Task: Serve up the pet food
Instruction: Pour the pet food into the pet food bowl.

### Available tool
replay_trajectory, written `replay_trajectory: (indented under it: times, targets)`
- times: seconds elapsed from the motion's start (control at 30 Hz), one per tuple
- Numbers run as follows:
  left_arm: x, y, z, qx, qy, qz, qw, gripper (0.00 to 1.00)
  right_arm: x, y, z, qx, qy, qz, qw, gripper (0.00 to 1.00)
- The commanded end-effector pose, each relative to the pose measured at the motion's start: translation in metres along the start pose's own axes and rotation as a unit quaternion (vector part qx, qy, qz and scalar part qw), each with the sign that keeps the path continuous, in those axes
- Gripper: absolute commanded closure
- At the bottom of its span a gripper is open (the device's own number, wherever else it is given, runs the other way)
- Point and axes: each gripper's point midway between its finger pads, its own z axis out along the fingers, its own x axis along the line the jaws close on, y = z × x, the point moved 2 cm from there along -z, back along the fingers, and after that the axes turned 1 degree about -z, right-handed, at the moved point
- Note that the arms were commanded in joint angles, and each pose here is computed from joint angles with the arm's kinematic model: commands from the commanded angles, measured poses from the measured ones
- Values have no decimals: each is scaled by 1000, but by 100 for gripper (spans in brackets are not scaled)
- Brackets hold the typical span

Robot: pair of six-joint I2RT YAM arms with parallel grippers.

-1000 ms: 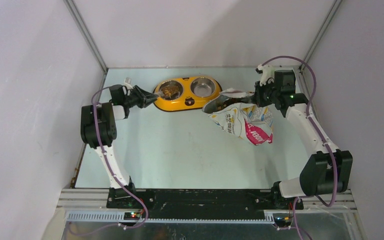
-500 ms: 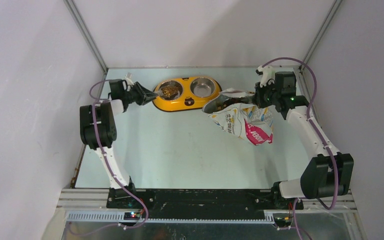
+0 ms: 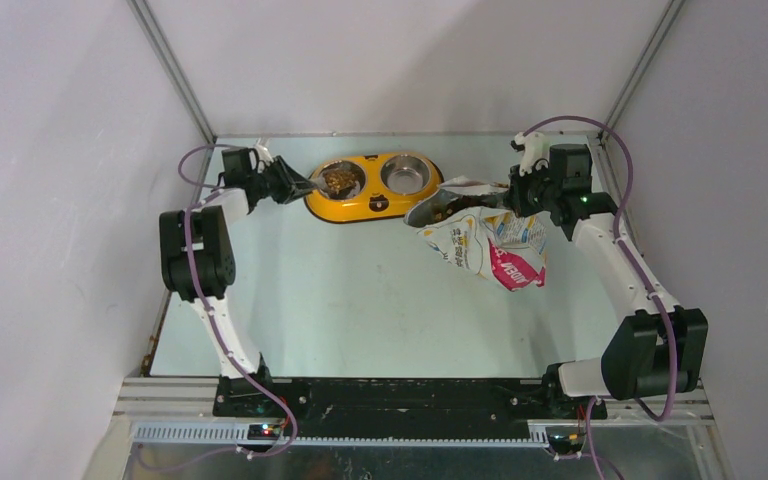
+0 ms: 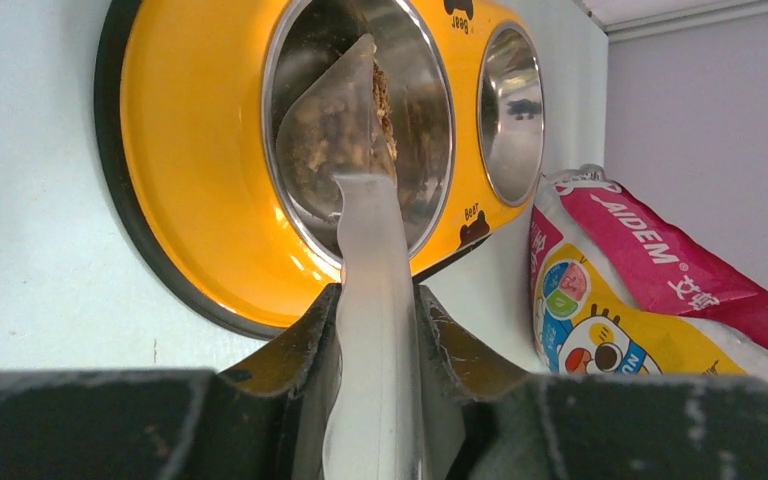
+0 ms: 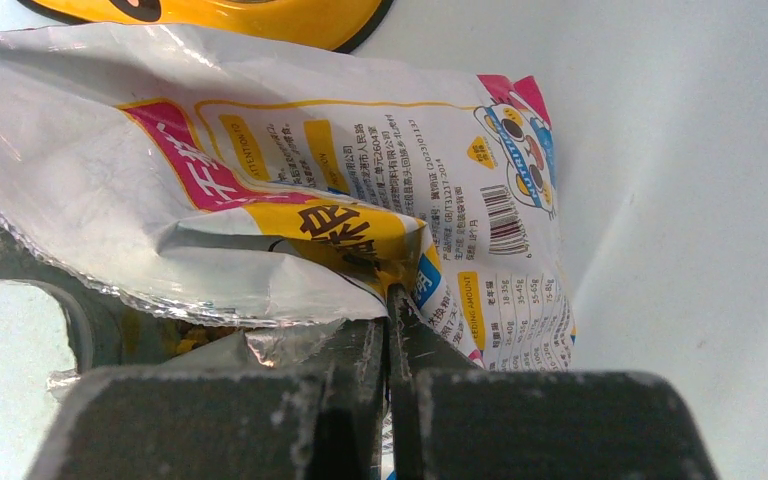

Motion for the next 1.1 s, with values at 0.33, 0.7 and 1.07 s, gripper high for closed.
replay_trajectory:
  times: [0.33, 0.7, 1.07]
  targets:
    - [-4, 14, 2, -12, 94, 97, 991, 100, -7, -13, -10, 17, -24, -12, 999, 100]
    - [-16, 21, 3, -12, 111, 145, 983, 100, -6, -14, -10, 17, -19, -13, 1000, 100]
    - [-25, 27, -1, -18, 121, 176, 977, 100, -4, -13, -12, 12, -16, -16, 1000, 100]
